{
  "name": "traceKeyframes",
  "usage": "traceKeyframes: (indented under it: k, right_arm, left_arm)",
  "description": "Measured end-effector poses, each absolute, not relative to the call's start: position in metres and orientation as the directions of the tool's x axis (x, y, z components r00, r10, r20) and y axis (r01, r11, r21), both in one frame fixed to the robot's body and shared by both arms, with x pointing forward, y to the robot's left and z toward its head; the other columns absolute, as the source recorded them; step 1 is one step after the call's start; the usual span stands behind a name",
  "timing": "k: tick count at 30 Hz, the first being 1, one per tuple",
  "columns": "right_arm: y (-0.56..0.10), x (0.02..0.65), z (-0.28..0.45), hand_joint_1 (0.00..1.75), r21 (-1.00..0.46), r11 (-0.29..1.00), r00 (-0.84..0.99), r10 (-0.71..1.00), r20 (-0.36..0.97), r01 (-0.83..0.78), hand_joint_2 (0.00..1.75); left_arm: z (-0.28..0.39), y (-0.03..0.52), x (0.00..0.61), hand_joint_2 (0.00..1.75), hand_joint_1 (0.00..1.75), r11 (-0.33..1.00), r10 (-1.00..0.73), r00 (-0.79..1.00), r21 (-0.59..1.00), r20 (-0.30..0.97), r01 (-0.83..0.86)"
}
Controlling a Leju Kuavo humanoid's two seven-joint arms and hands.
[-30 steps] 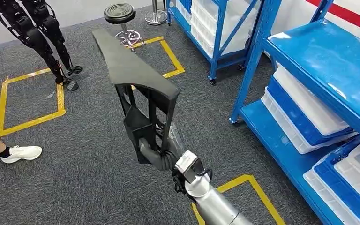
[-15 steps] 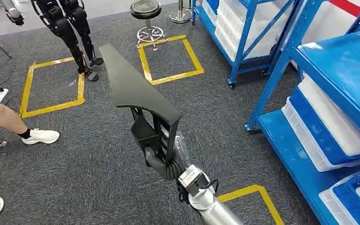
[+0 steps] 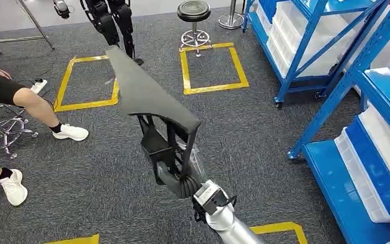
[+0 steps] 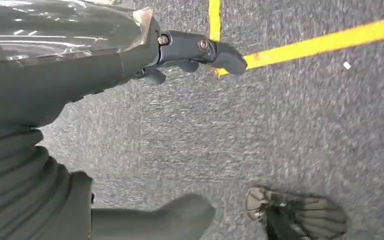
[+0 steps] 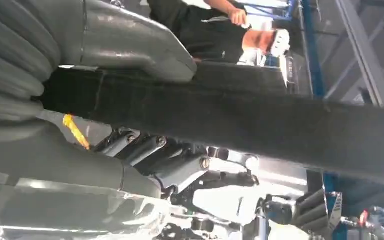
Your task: Take the parts from the cabinet and place them on the table.
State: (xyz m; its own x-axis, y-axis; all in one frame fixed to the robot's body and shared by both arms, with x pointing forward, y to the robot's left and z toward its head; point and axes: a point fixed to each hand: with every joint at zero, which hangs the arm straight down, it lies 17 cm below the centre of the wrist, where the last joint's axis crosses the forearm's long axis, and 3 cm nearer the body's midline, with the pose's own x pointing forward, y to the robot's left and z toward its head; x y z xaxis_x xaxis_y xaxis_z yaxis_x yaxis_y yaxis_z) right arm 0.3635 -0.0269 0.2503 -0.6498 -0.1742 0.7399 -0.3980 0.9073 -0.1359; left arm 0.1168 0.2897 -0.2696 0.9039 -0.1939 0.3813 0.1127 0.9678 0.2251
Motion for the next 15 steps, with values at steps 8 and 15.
traceKeyframes:
  k: [8, 15]
  right_arm:
    - [-0.030, 0.359, 0.247, 1.75, -0.135, 0.908, -0.647, -0.173, 0.743, -0.397, 1.75]
    - [-0.029, 0.354, 0.246, 1.75, -0.166, 0.903, -0.658, -0.153, 0.737, -0.396, 1.75]
  left_arm:
    - [-0.269, 0.286, 0.118, 1.75, 0.00, 0.968, -0.196, 0.904, 0.224, 0.381, 0.116]
    - [-0.269, 0.297, 0.122, 1.75, 0.00, 0.964, -0.199, 0.908, 0.242, 0.370, 0.113]
